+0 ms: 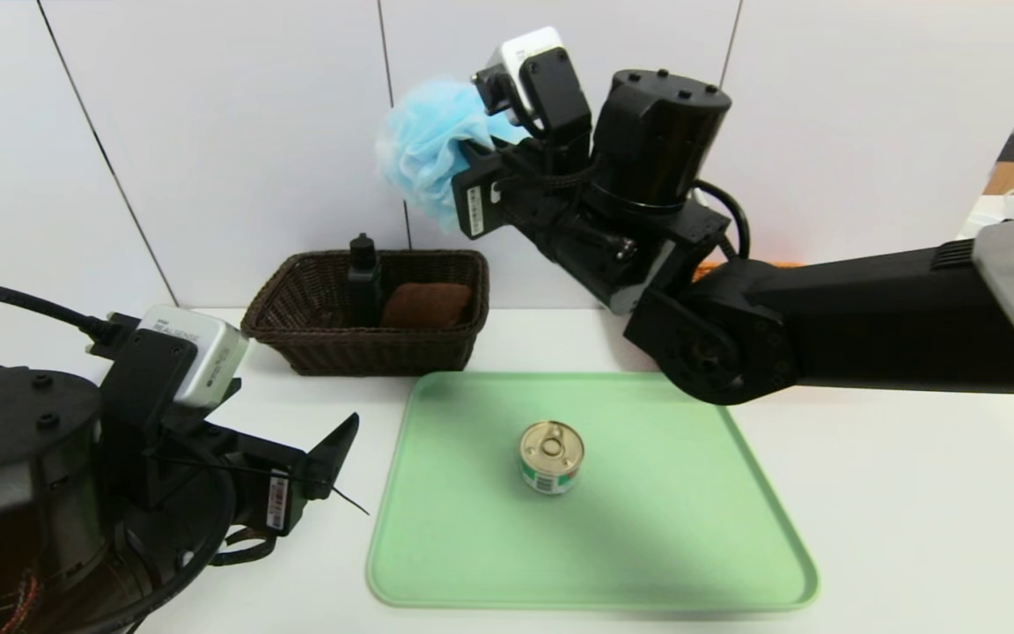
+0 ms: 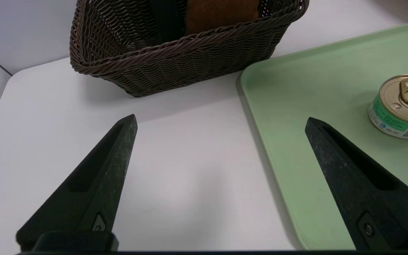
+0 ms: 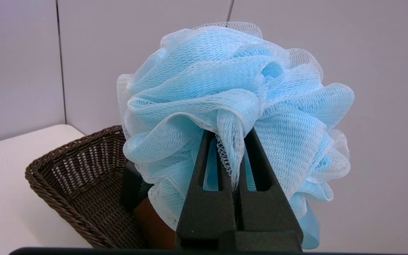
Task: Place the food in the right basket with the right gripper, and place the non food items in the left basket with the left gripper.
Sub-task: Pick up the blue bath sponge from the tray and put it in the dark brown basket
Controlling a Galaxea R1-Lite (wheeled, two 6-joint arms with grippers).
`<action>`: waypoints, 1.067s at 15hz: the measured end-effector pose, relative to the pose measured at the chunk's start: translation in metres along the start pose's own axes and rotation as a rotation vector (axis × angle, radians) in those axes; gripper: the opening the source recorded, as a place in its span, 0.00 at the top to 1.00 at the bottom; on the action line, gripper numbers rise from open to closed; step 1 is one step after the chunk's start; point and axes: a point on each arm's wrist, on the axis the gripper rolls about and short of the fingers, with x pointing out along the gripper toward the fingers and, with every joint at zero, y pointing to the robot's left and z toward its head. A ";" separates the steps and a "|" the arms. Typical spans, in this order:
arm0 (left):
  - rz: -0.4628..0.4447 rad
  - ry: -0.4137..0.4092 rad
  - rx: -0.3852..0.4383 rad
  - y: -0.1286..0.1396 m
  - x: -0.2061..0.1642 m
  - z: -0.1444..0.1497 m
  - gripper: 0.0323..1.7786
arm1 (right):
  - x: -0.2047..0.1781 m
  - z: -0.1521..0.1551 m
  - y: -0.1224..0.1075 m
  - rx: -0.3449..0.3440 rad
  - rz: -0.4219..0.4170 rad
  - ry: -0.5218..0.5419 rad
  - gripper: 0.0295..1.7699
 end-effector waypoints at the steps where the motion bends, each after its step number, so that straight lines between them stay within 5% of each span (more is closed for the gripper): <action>1: 0.001 0.001 0.001 0.000 0.000 0.000 0.05 | 0.006 -0.003 0.006 0.003 0.005 0.000 0.97; 16: 0.000 0.009 0.001 0.000 0.000 -0.003 0.05 | 0.050 -0.051 0.046 -0.007 0.025 0.099 0.97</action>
